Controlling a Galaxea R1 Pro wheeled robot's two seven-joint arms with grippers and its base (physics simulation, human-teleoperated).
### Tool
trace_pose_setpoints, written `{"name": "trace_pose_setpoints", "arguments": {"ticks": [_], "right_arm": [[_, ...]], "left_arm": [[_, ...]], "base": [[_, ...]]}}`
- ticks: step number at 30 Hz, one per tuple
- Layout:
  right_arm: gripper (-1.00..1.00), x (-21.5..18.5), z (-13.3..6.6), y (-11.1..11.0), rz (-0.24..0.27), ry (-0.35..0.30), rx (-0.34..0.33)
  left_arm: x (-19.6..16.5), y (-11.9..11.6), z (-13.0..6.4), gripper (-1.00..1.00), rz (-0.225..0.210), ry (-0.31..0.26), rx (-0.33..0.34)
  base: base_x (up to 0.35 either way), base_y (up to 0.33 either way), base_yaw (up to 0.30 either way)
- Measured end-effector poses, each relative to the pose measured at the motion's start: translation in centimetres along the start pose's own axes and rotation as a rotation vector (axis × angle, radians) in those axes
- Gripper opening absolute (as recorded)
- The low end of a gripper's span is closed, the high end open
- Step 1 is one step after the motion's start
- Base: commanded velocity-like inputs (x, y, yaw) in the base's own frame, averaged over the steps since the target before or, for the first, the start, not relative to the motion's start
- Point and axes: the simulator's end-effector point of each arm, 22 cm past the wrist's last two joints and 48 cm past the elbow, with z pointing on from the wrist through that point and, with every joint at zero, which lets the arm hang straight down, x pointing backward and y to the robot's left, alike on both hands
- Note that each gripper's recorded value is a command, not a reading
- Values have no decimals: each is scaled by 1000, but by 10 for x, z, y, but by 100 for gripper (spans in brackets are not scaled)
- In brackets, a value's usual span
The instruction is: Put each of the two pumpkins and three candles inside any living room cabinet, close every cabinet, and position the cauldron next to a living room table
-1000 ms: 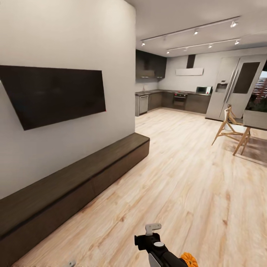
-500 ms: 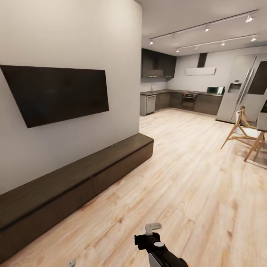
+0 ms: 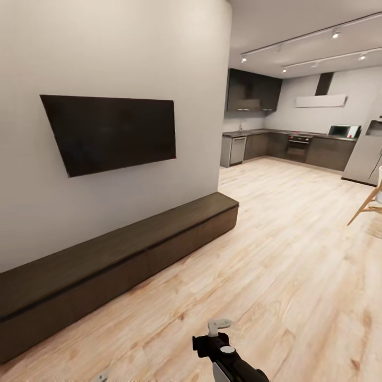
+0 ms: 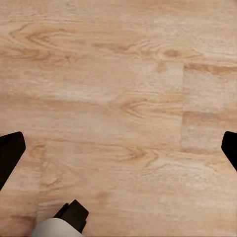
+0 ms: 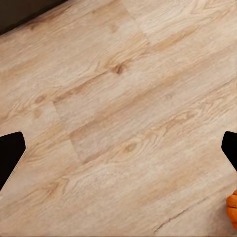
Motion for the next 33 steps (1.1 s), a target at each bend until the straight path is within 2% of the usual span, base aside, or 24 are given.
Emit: {"name": "trace_pose_setpoints", "arguments": {"ticks": [33], "right_arm": [[100,0,0,1,-2,0,-1]], "left_arm": [[1,-1,0,100,1,1,2]], "base": [[0,4,274]]}}
